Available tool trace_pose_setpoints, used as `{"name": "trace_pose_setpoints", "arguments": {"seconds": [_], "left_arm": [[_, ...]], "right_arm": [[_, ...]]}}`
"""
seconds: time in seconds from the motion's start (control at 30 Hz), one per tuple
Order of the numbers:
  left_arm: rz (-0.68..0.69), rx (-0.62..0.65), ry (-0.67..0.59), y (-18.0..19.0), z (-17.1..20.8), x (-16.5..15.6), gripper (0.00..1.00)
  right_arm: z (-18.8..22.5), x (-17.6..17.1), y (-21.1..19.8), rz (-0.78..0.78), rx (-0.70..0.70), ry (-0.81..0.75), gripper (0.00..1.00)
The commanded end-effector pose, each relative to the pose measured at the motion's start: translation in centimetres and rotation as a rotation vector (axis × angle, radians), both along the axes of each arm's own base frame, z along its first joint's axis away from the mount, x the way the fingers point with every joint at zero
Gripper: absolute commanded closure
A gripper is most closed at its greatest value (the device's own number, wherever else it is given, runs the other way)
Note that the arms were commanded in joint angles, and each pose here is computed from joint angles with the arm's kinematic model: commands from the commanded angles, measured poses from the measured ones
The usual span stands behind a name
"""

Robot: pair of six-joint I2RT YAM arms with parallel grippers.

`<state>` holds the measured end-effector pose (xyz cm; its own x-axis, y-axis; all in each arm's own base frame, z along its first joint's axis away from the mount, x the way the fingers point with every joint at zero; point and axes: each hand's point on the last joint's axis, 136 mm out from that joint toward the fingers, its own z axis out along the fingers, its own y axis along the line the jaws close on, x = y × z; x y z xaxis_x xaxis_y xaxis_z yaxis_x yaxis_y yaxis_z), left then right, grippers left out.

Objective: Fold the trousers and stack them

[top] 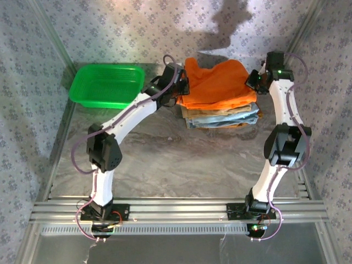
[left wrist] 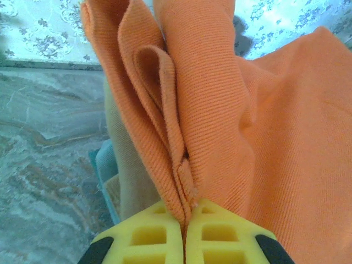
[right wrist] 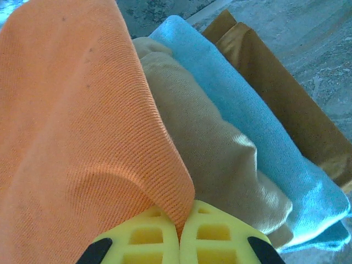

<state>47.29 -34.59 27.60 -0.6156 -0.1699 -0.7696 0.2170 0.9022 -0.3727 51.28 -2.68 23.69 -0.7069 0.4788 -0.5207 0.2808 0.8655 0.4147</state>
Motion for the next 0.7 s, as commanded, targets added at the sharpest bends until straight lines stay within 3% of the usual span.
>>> {"name": "trace_pose_setpoints", "arguments": {"seconds": [0.0, 0.07, 0.13, 0.23, 0.3, 0.33, 0.5, 0.67], "left_arm": [[0.058, -0.049, -0.017, 0.1, 0.6, 1.4, 1.0], [0.068, -0.043, 0.027, -0.2, -1.9, 1.7, 1.0], [0.099, -0.027, 0.084, 0.1, -4.9, 1.9, 0.99], [0.117, -0.022, 0.169, 0.8, -8.8, 1.3, 0.61], [0.143, -0.019, 0.179, 1.6, -9.8, 0.9, 0.28], [0.141, -0.015, 0.188, 1.9, -10.1, 0.6, 0.24], [0.148, -0.023, 0.218, 3.5, -10.5, 0.2, 0.22], [0.134, -0.029, 0.233, 3.5, -11.3, -0.4, 0.22]], "right_arm": [[-0.2, 3.1, -3.3, -0.043, -0.038, -0.05, 1.0], [-2.0, 4.0, -3.5, -0.036, -0.024, -0.017, 1.0], [-4.0, 4.1, -4.1, -0.052, -0.05, 0.04, 0.89], [-5.6, 3.9, -4.2, -0.051, -0.04, 0.072, 0.64], [-5.7, 3.4, -4.3, -0.056, -0.051, 0.079, 0.57], [-5.5, 3.0, -4.2, -0.058, -0.056, 0.075, 0.54], [-4.8, 0.3, -4.6, -0.098, -0.083, 0.074, 0.54], [-7.7, -1.9, -5.2, -0.156, -0.086, 0.109, 0.57]]}}
